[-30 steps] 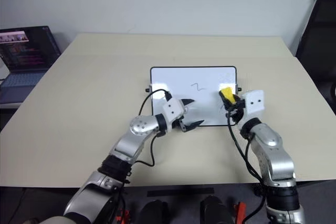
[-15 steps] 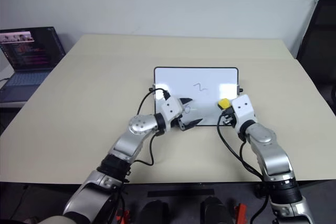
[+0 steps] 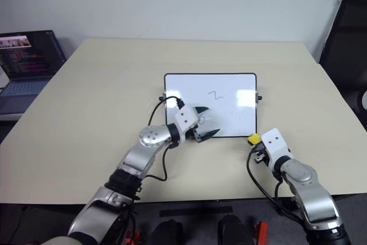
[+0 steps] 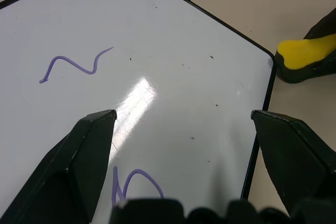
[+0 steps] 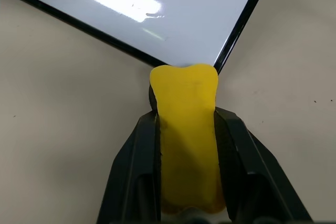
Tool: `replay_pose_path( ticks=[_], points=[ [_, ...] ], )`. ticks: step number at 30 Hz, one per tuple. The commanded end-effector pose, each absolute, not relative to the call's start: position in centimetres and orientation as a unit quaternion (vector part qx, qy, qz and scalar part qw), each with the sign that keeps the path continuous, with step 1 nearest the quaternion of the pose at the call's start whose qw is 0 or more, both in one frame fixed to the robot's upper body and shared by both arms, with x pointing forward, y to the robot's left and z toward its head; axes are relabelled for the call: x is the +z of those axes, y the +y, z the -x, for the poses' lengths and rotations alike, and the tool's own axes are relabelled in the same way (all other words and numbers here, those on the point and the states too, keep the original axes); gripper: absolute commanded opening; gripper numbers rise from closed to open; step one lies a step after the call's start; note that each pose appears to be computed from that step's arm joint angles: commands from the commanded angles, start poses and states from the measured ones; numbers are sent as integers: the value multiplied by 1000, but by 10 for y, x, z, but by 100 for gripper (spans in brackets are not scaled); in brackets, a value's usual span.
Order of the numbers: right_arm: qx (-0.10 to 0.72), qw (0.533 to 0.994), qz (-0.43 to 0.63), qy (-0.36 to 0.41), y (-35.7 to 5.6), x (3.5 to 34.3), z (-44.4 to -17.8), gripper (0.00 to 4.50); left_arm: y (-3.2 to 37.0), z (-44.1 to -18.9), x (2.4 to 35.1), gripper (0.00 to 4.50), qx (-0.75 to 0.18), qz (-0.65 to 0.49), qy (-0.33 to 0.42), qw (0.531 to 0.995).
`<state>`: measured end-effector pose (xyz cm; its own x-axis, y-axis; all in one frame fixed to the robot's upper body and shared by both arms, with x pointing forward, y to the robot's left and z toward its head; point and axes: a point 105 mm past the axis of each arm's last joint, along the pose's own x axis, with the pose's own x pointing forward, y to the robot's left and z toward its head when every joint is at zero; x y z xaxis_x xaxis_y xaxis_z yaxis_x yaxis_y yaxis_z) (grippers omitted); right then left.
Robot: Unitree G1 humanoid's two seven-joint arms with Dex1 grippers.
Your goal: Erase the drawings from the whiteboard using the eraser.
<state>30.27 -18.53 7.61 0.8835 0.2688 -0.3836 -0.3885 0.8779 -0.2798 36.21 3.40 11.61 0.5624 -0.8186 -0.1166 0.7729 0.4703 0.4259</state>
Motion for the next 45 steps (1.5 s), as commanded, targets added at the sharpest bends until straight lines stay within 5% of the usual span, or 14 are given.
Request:
replay_pose_path(
  ticks=[1,11,25,37,45],
  points=[
    [132,972,151,124,-199,97,-315,107,32,-360,135,450,-462,-221,-88,855],
    [91,987,125,43,-210,132,-298,107,36,-351,134,450,-463,-219,-85,855],
    [96,989,111,-8,-189,149,-327,107,62,-368,142,450,-386,-241,-81,887],
    [196,972,82,-97,-101,191,-384,107,82,-382,146,450,-329,-267,-80,902],
    [236,961,90,-111,-68,198,-398,107,77,-381,147,450,-336,-263,-84,901]
  ],
)
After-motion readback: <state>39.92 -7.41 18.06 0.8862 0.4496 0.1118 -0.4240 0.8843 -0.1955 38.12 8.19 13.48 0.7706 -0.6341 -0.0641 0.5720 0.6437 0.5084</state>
